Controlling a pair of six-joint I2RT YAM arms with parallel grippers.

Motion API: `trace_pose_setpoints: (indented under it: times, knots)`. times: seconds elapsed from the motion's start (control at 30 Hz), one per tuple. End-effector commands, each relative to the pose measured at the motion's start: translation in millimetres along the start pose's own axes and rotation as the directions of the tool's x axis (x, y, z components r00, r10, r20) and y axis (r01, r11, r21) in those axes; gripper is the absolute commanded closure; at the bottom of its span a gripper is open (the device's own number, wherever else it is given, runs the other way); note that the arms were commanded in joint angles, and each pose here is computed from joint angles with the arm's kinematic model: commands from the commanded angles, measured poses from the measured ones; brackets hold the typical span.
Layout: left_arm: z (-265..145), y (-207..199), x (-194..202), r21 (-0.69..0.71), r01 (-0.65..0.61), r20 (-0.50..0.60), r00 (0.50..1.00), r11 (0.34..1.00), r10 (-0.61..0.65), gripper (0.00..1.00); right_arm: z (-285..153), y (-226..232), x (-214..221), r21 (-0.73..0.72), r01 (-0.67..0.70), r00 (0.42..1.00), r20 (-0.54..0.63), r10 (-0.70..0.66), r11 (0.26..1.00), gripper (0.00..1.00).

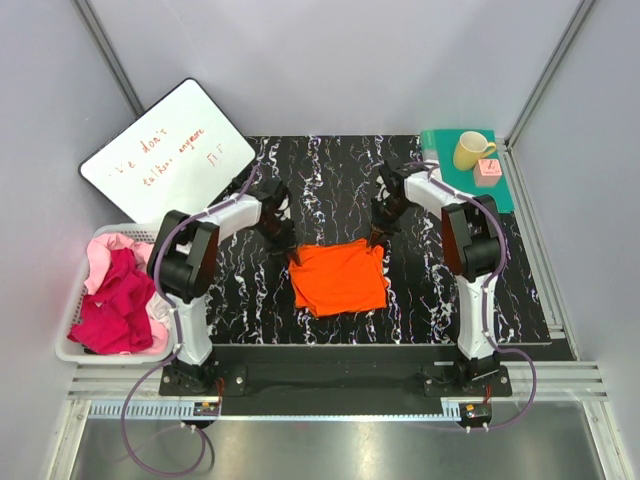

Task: Fold and stack the t-shirts
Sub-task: Fold the tshirt

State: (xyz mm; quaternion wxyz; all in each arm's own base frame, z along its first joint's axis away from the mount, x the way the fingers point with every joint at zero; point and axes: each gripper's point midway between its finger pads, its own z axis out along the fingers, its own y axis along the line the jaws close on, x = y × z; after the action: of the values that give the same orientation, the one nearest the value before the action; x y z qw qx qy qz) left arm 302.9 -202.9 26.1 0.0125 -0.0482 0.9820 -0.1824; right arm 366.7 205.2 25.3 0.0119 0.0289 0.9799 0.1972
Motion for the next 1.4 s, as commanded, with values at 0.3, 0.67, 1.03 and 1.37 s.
trace_pose_setpoints:
  times: [0.3,0.67,1.03,1.37]
  knots:
    - [-103,-28,-33,0.004,-0.095,0.262,0.961,0.995,0.091,0.14,-109,18,-34,0.094,0.069,0.932,0.349,-0.098,0.993,0.17]
    - [-105,-3,13,-0.018,-0.083,0.211,0.974,0.996,0.085,0.13,-88,-7,52,0.051,0.056,0.983,0.175,-0.064,0.997,0.02]
    - [-90,18,39,-0.049,-0.068,0.16,0.984,0.996,0.075,0.13,-40,-29,104,-0.005,-0.015,0.999,0.05,0.015,1.0,0.2]
    - [-79,28,48,-0.067,-0.063,0.123,0.99,0.996,0.071,0.13,-6,-16,101,-0.028,-0.01,1.0,-0.009,0.01,1.0,0.26]
